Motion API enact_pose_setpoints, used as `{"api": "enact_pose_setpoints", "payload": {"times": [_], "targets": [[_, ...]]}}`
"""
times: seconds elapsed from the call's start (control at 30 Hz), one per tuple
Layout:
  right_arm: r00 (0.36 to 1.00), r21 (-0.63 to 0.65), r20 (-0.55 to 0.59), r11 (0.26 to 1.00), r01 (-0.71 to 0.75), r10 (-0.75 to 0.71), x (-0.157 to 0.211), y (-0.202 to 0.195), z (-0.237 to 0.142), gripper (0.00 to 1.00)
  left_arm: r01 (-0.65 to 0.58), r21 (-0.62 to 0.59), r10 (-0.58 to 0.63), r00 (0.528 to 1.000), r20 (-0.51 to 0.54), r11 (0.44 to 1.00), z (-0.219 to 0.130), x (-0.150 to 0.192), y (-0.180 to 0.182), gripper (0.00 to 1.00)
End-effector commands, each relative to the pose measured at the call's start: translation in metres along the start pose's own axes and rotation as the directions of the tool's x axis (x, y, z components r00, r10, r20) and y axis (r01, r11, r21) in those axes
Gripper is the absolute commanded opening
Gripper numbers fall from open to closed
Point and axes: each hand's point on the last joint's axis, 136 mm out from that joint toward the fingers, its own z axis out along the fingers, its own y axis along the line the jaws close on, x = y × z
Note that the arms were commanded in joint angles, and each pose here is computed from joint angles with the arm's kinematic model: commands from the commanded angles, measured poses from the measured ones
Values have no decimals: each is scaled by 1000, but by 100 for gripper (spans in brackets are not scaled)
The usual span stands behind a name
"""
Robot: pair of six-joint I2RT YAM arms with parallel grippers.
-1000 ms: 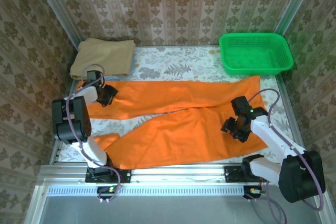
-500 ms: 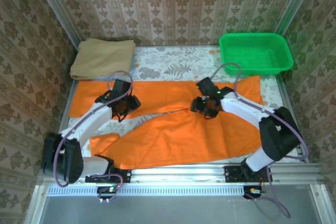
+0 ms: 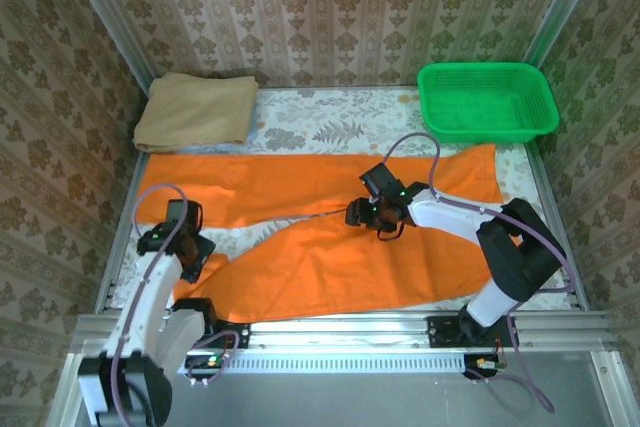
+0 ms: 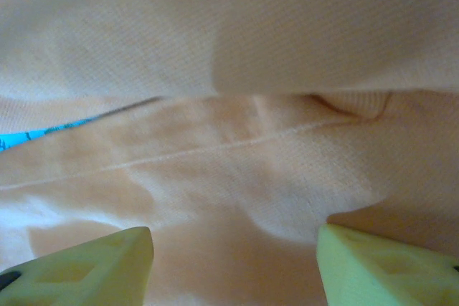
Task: Fold and stack the trousers
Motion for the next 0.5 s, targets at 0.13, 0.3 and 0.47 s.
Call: {"api": "enact_pose_setpoints", "payload": {"times": [0.13,0.3,0.47], "targets": [[999,-89,34,996,-3,6,-6,-5,-10,68,-44,-110,39,998,-43,993,15,-13,-14,63],[998,-99,55,995,-19,25,-13,-18,-17,68,-40,-112,33,997,-66,993,41,-8,-17,50],[997,-102,65,994,-44,51,-18,-29,-24,67,-79,-146,62,992,-113,986,53,2,-20,16]]}}
